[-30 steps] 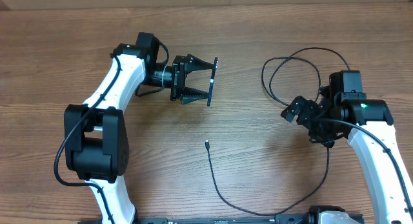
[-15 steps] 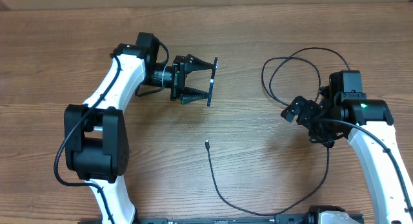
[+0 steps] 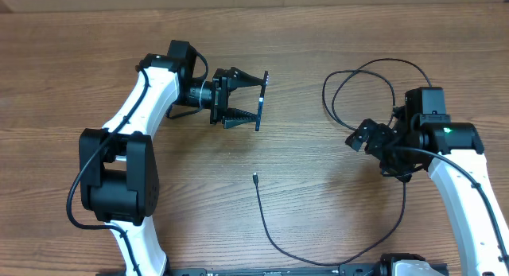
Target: Plug charger to phone and switch on socket
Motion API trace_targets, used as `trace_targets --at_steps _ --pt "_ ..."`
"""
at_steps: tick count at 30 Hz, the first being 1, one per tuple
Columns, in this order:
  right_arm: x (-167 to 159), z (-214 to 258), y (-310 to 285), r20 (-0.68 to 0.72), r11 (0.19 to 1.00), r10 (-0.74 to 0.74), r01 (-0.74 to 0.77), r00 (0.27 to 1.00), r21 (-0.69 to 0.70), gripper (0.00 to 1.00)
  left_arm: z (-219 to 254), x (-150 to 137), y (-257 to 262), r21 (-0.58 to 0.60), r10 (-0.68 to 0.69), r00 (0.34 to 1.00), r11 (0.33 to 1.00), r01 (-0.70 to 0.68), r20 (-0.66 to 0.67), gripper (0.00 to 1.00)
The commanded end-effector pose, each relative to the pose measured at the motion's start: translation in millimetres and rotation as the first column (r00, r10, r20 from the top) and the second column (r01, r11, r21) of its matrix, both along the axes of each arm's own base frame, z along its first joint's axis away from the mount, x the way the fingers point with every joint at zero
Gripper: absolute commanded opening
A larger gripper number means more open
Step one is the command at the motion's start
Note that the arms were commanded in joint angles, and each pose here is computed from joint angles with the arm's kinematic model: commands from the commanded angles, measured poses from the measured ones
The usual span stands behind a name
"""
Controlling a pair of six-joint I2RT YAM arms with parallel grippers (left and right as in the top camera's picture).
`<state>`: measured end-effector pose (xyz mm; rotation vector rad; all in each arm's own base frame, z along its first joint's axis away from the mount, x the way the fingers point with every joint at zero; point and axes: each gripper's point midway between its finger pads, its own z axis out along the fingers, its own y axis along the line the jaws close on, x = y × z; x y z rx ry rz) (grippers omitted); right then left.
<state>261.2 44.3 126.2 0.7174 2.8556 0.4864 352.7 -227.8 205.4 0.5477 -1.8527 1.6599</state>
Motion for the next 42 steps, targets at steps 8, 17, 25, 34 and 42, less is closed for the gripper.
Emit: trace_targets --at_steps 8,17,25,34,42 --pt "0 9 31 0.061 0.978 0.21 -0.209 0.976 -0.023 1.0 17 4 0 -0.062 0.002 1.0 0.998 -0.003 0.0 0.7" --pt "5 22 25 0.085 0.979 0.196 -0.19 0.977 -0.069 1.0 17 4 0 -0.056 0.002 0.999 0.998 -0.004 -0.032 0.7" --pt "1 31 19 0.096 0.979 0.179 -0.168 0.979 -0.113 0.99 10 4 1 -0.013 0.006 0.998 1.0 -0.007 -0.068 0.7" --pt "0 48 22 0.173 0.975 0.175 -0.145 0.969 -0.17 0.98 5 5 1 0.022 0.012 0.995 1.0 -0.009 -0.096 0.7" --pt "1 69 54 0.232 0.964 0.248 -0.216 0.941 -0.153 0.98 4 5 1 0.027 0.012 0.995 1.0 -0.01 -0.095 0.7"
